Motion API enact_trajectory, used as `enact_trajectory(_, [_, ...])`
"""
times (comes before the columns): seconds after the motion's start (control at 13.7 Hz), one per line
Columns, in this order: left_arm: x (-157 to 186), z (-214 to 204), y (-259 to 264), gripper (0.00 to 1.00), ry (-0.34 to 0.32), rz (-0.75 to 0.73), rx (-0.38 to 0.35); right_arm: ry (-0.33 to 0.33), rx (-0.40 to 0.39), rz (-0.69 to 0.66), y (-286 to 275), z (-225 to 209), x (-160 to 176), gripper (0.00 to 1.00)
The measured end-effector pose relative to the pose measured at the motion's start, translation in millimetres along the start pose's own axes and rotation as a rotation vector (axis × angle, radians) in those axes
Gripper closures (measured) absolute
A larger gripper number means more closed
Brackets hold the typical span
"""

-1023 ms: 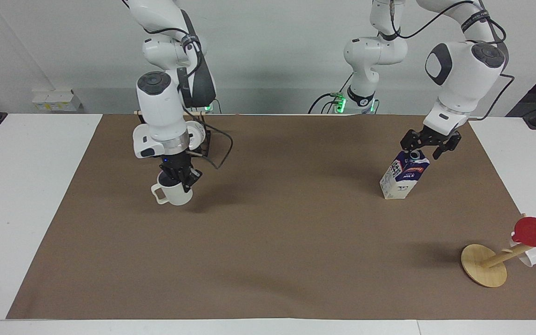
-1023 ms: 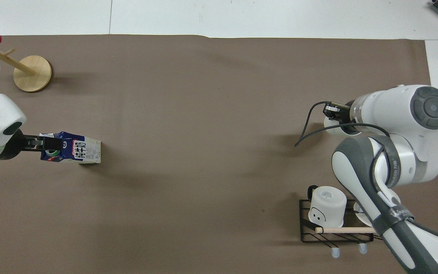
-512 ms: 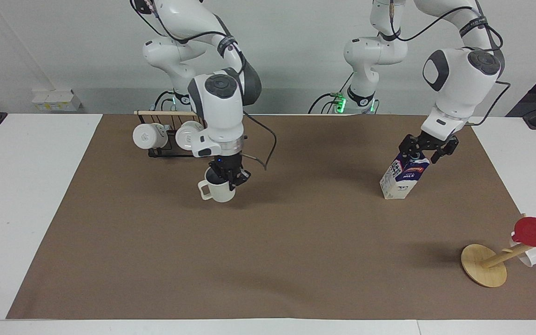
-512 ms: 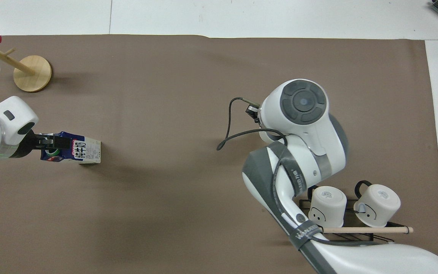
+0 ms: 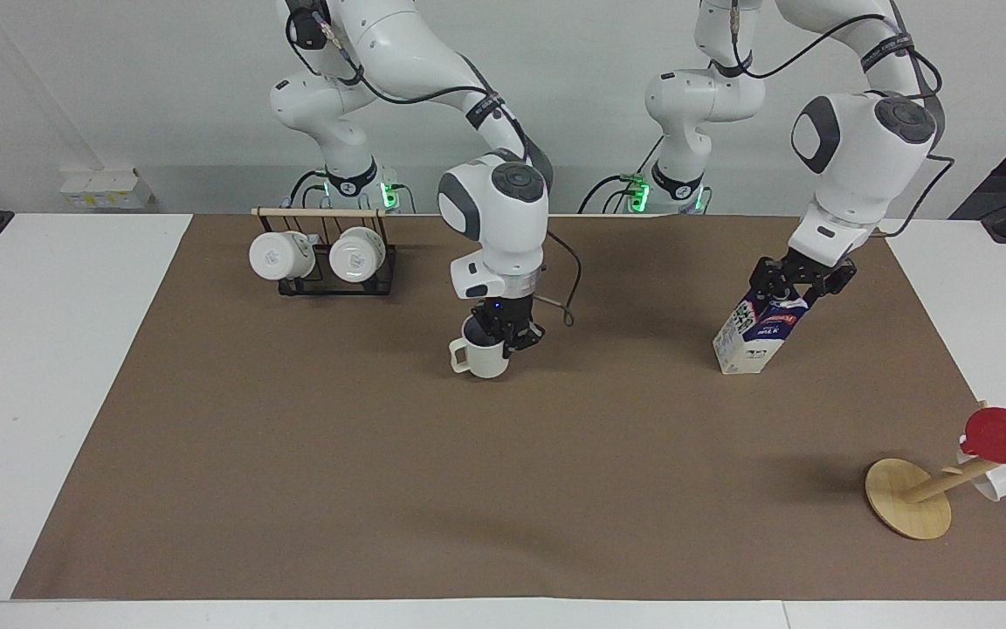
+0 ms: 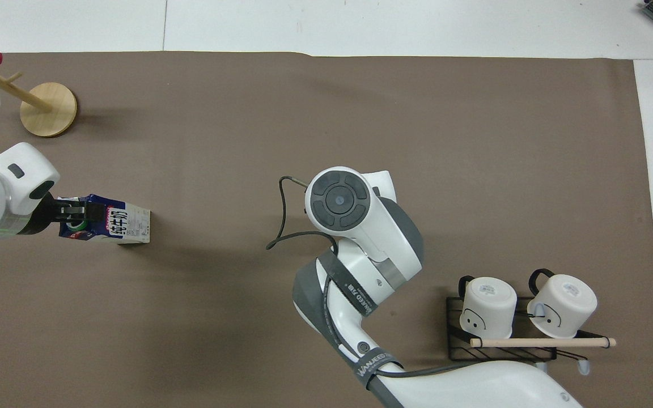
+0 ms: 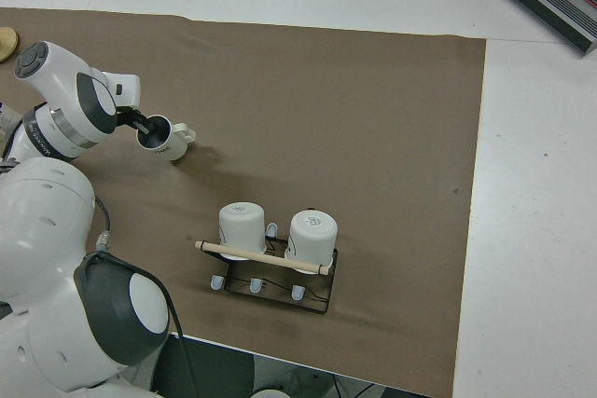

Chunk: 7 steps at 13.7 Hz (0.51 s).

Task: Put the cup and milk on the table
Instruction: 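Carry the mug toward table center while the left gripper lifts the carton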

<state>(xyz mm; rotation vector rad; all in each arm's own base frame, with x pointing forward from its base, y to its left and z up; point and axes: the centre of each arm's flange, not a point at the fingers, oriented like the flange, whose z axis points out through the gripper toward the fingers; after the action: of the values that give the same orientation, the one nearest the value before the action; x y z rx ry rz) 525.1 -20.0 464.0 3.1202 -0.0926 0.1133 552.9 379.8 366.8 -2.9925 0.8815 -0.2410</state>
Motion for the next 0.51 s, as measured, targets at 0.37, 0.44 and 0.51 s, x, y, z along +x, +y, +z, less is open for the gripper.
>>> enact_trajectory(0.37, [-0.1,0.1,1.0,0.44,-0.001,-0.002,0.000,-0.002,0.002,-0.006,-12.6,6.6,-26.3,0.96])
enact_trajectory(0.44, [-0.1,0.1,1.1,0.48,-0.001,-0.002,0.000,0.000,0.010,-0.006,-15.8,11.0,-31.1,0.96])
enact_trajectory(0.51, [-0.1,0.1,1.1,0.48,-0.001,-0.003,0.000,0.002,0.017,-0.007,-17.6,14.5,-32.7,0.96])
